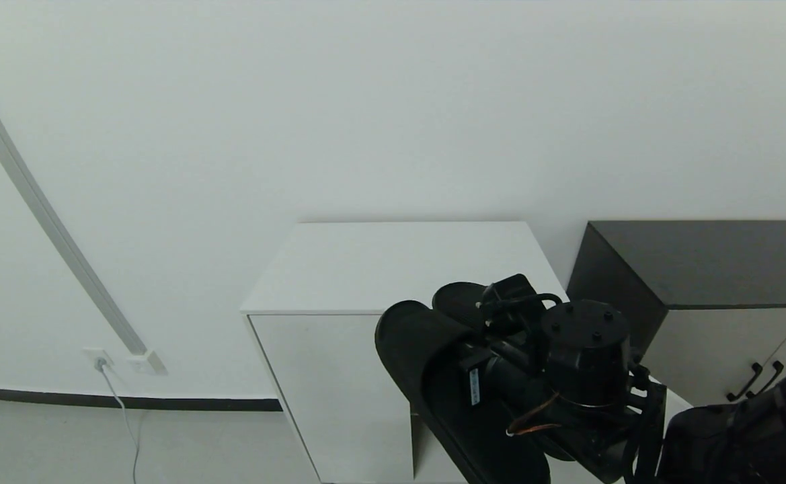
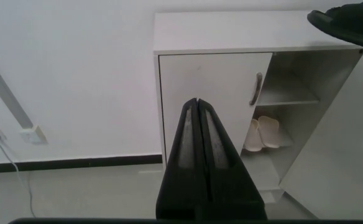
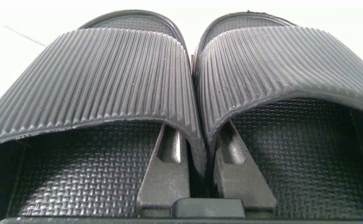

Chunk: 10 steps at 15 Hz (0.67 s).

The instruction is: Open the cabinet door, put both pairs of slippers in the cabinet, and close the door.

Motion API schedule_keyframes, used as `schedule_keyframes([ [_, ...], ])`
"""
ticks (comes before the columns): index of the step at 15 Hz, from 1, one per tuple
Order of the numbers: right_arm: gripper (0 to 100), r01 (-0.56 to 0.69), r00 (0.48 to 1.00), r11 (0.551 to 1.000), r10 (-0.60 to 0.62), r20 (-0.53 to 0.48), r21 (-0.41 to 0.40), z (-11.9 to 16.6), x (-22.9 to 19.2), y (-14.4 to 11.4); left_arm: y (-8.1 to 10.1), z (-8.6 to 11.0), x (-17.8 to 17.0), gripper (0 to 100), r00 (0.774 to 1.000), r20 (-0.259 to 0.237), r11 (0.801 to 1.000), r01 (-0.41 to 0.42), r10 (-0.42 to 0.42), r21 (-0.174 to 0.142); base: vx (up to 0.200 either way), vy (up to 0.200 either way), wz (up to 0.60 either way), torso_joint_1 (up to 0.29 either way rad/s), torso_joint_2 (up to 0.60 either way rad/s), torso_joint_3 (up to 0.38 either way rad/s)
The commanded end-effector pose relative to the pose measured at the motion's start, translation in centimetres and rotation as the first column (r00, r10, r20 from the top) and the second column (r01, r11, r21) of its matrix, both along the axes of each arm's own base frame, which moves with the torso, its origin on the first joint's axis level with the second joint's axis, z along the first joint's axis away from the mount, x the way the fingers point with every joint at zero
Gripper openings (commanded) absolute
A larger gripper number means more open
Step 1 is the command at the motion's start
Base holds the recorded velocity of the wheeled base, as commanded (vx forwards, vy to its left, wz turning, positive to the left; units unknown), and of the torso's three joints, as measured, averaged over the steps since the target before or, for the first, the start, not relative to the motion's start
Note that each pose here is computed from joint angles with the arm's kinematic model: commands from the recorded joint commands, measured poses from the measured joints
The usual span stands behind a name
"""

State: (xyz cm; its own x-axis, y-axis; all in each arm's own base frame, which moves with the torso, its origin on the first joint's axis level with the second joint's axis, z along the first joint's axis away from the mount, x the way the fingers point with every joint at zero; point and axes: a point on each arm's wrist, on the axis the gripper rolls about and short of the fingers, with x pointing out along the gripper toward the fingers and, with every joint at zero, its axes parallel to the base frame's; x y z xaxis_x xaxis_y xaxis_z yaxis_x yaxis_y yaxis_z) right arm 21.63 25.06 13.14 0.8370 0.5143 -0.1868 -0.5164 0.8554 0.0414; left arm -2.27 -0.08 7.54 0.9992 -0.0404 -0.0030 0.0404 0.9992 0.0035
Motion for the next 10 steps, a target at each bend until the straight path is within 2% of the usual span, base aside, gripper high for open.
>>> schedule_keyframes([
  [1, 0, 0.0, 1.0, 1.0, 0.0, -0.001, -0.001, -0.02, -0.02, -0.02, 0.0, 0.0, 0.0, 0, 1.0, 0.0, 1.0, -0.001, 0.001, -0.001, 0.0, 0.0, 0.0, -0.154, 0.33, 0.173],
  [10, 0, 0.005, 1.0, 1.0, -0.005, -0.008, -0.011, -0.39, 0.11, -0.03, 0.0, 0.0, 0.0, 0, 1.0, 0.0, 1.0, -0.001, 0.001, -0.001, 0.0, 0.0, 0.0, -0.168, 0.39, 0.219],
])
